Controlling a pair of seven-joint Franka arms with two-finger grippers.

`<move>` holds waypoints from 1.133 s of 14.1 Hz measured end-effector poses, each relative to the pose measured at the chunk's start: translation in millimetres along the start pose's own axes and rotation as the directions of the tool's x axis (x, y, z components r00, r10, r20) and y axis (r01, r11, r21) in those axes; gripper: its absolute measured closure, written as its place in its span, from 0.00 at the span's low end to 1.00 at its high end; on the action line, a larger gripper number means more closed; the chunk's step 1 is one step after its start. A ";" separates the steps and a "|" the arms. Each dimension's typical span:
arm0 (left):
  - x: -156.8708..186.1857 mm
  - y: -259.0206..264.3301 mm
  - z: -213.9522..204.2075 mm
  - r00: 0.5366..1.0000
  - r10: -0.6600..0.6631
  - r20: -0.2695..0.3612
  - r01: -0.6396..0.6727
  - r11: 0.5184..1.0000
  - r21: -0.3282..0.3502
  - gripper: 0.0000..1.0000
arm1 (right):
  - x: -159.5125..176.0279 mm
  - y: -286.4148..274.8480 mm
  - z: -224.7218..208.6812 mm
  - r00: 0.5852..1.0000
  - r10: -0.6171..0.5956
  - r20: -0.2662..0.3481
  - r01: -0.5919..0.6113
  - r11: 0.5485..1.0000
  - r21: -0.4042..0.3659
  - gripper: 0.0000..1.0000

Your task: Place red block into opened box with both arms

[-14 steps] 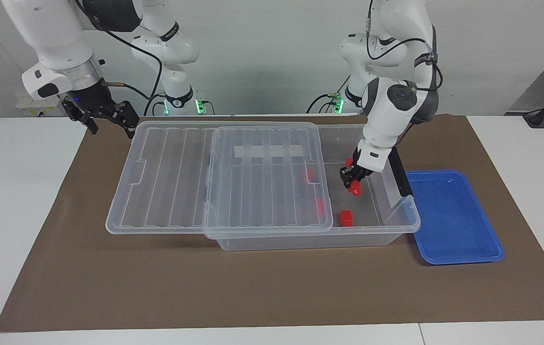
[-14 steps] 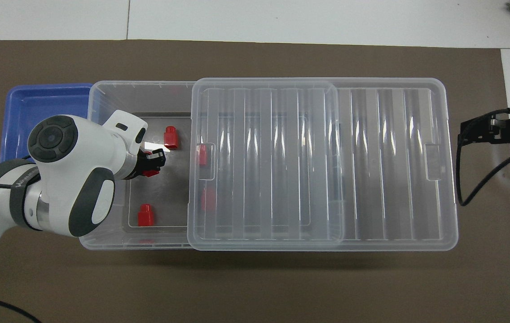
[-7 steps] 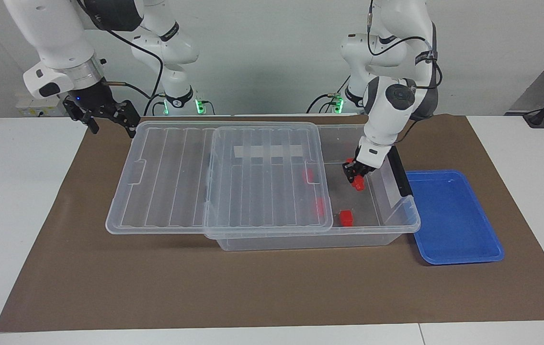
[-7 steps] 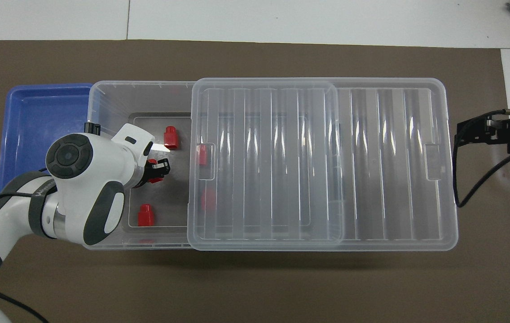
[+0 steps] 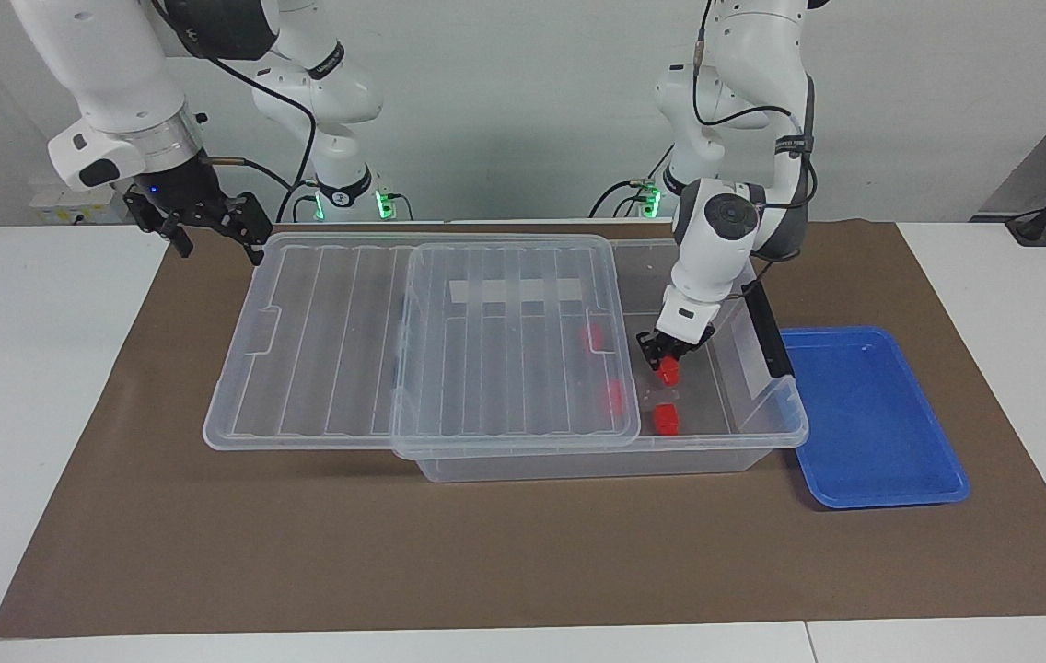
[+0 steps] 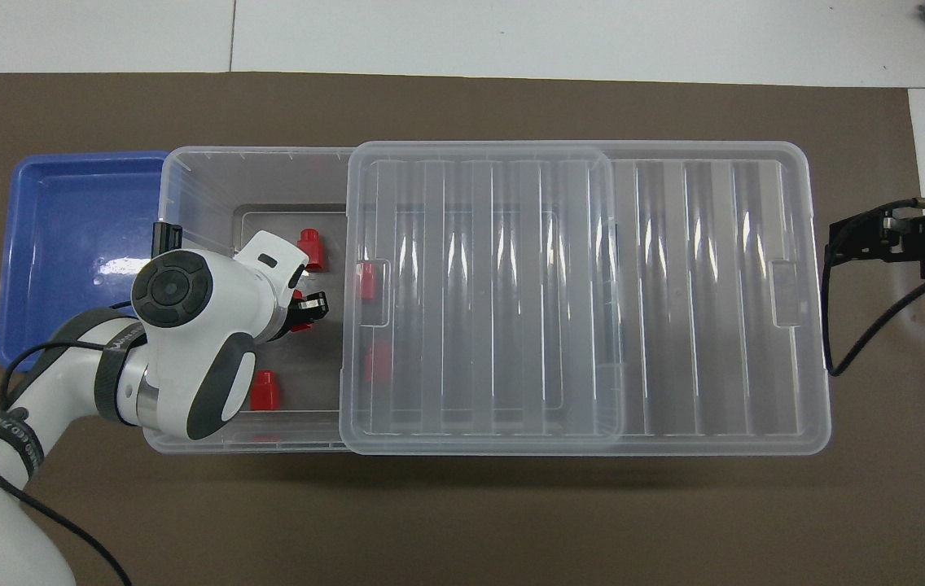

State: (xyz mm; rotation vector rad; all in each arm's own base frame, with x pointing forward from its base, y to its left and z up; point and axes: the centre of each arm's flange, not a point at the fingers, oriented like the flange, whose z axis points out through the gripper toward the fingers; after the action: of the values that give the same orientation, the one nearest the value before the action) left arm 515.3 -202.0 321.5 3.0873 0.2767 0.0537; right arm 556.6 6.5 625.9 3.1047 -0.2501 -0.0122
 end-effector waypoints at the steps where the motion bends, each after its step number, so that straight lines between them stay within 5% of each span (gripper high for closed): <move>1: 0.3 -0.2 4.0 1.000 0.008 -0.001 -0.008 1.000 0.009 0.66 | 0.1 0.9 0.4 1.000 0.002 0.001 -0.002 1.000 0.000 0.00; 6: 0.5 0.1 8.8 1.000 0.017 -0.001 -0.017 1.000 0.017 0.66 | 6.5 1.8 6.9 0.999 0.006 -0.048 -0.005 1.000 0.009 0.08; 10: 0.6 0.0 8.8 1.000 0.017 -0.001 -0.017 1.000 0.018 0.63 | 6.3 8.5 28.8 0.996 0.017 -0.089 -0.015 1.000 0.015 0.54; 12: 1.9 0.4 6.7 1.000 0.017 0.001 -0.017 1.000 0.020 0.48 | 4.4 16.4 48.5 0.995 0.022 -0.101 -0.020 1.000 0.016 0.76; 14: 8.6 2.2 -7.5 1.000 0.013 0.024 -0.014 0.999 0.034 0.44 | 6.9 30.2 67.1 0.992 0.043 -0.116 -0.042 0.999 0.018 0.97; 16: 22.4 5.9 -44.1 0.999 0.006 0.051 -0.009 0.999 0.052 0.41 | 7.5 40.7 83.4 0.992 0.055 -0.110 -0.054 0.998 0.017 0.99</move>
State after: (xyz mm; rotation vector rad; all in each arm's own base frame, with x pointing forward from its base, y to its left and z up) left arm 536.7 -202.1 366.5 3.1358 0.2687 -0.0317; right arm 556.6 -37.1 543.7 3.0975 -0.3330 0.1627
